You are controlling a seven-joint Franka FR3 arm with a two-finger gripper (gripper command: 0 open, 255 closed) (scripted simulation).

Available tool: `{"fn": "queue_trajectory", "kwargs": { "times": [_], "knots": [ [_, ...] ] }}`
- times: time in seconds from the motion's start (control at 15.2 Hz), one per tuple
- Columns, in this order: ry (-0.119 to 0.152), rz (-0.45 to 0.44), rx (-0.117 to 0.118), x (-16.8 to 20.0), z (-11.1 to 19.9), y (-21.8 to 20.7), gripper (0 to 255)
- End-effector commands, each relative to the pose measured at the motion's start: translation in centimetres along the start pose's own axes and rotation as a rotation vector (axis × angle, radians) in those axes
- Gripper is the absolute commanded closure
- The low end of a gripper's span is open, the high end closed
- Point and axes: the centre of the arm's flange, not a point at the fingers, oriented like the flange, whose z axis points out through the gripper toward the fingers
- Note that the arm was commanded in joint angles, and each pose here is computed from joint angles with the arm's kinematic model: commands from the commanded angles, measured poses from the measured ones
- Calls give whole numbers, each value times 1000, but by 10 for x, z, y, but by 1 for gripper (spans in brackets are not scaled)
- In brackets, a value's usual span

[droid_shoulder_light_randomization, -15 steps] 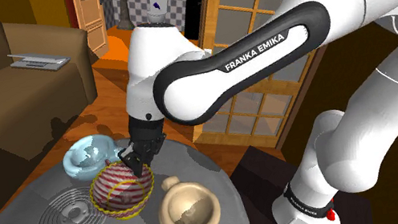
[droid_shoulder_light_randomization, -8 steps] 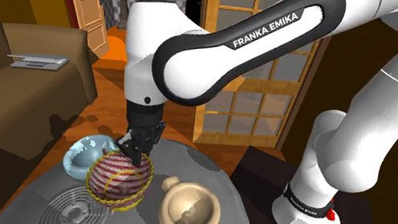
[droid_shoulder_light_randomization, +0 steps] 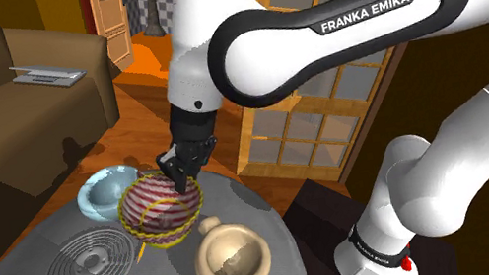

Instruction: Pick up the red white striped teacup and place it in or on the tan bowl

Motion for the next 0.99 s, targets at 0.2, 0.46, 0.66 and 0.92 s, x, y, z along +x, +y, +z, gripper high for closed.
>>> {"fn": "queue_trajectory", "kwargs": {
  "times": [0.2, 0.46, 0.66, 0.92],
  "knots": [
    [1, 0, 1, -53, -20, 34, 255],
    [1, 0, 1, -95, -35, 63, 255],
    [1, 0, 1, -110, -29, 74, 255],
    [1, 0, 1, -110, -9, 77, 255]
  ]
}}
